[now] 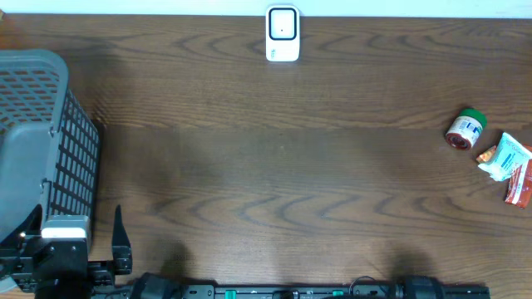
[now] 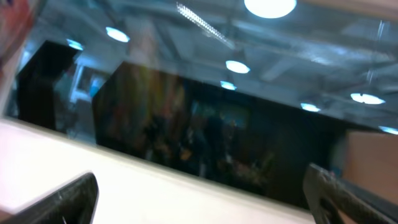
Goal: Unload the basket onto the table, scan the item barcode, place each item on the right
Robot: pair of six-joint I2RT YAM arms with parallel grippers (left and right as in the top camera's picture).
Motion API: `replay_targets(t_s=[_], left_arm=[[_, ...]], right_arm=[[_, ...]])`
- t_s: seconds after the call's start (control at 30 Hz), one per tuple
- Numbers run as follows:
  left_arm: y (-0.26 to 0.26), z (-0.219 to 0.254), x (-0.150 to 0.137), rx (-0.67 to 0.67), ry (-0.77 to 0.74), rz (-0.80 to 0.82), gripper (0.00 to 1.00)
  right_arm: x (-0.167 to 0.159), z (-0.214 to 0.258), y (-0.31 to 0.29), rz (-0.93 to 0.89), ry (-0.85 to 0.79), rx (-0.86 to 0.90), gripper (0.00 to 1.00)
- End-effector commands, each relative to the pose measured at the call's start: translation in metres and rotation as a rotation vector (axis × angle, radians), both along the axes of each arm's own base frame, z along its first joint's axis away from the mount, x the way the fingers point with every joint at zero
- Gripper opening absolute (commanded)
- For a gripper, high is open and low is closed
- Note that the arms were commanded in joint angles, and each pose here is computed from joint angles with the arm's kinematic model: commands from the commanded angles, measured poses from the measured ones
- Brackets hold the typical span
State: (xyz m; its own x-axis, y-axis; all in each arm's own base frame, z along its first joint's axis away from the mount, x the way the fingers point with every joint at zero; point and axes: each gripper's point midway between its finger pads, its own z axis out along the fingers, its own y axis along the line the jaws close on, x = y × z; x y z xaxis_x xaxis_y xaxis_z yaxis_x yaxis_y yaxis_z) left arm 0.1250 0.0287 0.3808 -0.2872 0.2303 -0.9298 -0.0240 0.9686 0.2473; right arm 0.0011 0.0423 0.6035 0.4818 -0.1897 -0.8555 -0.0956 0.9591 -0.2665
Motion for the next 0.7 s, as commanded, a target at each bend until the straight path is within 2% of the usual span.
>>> replay_targets(t_s=[0.0,0.1,0.27,0.47,0.67], left_arm=[[0.000,0.001,-0.002,0.001,-0.005,-0.005,0.98],[0.000,0.001,-0.002,0.001,-0.005,-0.005,0.98],[0.000,0.001,-0.001,0.001,-0.006,-0.005,0.98],[0.000,0.001,-0.001,0.001,-0.006,-0.005,0.98],[0.000,0.001,-0.001,0.001,-0.006,-0.005,0.98]], right_arm=[[0.038,-0.030,0.017,0.103,0.020,-0.057,0.99],[0.072,-0.059,0.020,0.126,0.002,-0.068,0.99],[0.118,-0.134,0.023,0.165,-0.035,-0.062,0.99],[0.152,-0.207,0.019,0.153,-0.123,-0.052,0.99],[0.214,-0.310,-0.002,0.059,0.099,0.033,0.99]])
